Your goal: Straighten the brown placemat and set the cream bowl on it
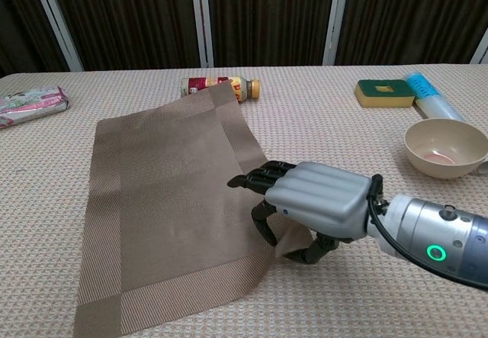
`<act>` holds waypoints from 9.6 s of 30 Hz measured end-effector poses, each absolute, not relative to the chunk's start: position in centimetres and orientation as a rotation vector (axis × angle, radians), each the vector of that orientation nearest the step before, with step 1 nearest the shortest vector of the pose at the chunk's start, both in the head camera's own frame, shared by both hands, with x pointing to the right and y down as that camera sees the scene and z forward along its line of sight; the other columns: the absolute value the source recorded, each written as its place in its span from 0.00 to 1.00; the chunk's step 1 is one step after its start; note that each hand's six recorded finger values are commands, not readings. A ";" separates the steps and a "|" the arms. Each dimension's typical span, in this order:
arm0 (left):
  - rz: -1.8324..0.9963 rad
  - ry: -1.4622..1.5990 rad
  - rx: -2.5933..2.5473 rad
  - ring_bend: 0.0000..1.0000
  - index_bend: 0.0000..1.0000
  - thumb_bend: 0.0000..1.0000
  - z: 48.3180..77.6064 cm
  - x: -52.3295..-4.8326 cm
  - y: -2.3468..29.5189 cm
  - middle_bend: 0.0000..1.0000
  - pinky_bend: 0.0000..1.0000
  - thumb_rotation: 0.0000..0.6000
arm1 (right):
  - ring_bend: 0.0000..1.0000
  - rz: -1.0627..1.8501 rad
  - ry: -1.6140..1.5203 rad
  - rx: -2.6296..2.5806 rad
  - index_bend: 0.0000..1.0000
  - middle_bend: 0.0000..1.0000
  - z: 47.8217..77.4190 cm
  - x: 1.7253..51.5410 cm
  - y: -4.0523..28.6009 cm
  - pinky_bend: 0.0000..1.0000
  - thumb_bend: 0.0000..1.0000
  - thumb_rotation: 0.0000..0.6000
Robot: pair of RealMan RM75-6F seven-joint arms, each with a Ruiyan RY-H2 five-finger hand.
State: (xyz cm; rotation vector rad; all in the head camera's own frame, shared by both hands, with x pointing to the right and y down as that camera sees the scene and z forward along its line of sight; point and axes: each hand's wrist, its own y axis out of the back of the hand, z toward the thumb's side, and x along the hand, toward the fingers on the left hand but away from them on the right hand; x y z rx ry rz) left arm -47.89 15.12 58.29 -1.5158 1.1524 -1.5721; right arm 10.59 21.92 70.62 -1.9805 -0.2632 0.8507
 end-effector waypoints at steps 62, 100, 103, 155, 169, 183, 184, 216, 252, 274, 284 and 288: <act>-1.576 1.067 -1.569 0.00 0.00 0.00 59.7 -47.3 16.5 0.00 0.00 1.00 | 0.00 0.931 -0.472 -1.183 0.00 0.00 62.0 26.4 6.1 0.00 0.00 1.00; -1.065 0.566 -1.931 0.00 0.31 0.16 72.6 -27.2 17.3 0.00 0.00 1.00 | 0.00 1.371 -1.058 -1.415 0.00 0.00 57.0 36.7 22.9 0.00 0.00 1.00; -1.059 0.550 -1.931 0.00 0.31 0.16 72.9 -26.3 17.3 0.00 0.00 1.00 | 0.00 1.367 -1.068 -1.433 0.00 0.00 57.0 36.8 22.8 0.00 0.00 1.00; -1.041 0.528 -1.970 0.00 0.78 0.58 73.4 -22.5 17.3 0.00 0.00 1.00 | 0.00 1.291 -1.129 -1.466 0.00 0.00 54.9 36.8 22.7 0.00 0.00 1.00; -0.896 0.371 -2.010 0.00 0.81 0.57 68.4 -25.8 22.2 0.00 0.00 1.00 | 0.00 1.271 -1.138 -1.467 0.00 0.00 54.3 36.4 23.0 0.00 0.00 1.00; -0.807 0.225 -2.086 0.00 0.84 0.57 66.6 -26.4 27.3 0.00 0.00 1.00 | 0.00 1.256 -1.137 -1.457 0.00 0.00 54.0 36.0 23.3 0.00 0.00 1.00; -0.811 0.221 -2.084 0.00 0.84 0.57 66.6 -26.6 27.4 0.00 0.00 1.00 | 0.00 1.256 -1.137 -1.457 0.00 0.00 54.0 36.0 23.3 0.00 0.00 1.00; -1.044 0.316 -2.045 0.00 0.00 0.00 65.0 -34.5 25.9 0.00 0.00 1.00 | 0.00 1.236 -1.134 -1.483 0.00 0.00 53.8 35.5 23.5 0.00 0.00 1.00; -1.395 1.075 -1.538 0.00 0.00 0.00 57.2 -45.4 13.4 0.00 0.00 1.00 | 0.00 1.473 -0.722 -1.652 0.34 0.00 68.5 34.0 13.6 0.00 0.00 1.00; -1.356 1.106 -1.540 0.00 0.00 0.00 56.3 -45.6 13.2 0.00 0.00 1.00 | 0.00 1.529 -0.662 -1.597 0.57 0.00 71.4 35.3 15.2 0.00 0.31 1.00; -1.357 1.116 -1.546 0.00 0.00 0.00 56.4 -45.8 13.1 0.00 0.00 1.00 | 0.00 1.396 -0.740 -1.618 0.69 0.05 70.9 33.3 14.6 0.00 0.34 1.00; -1.354 1.125 -1.551 0.00 0.00 0.00 56.3 -45.9 13.1 0.00 0.00 1.00 | 0.00 1.295 -0.822 -1.659 0.70 0.06 69.4 31.9 14.2 0.00 0.34 1.00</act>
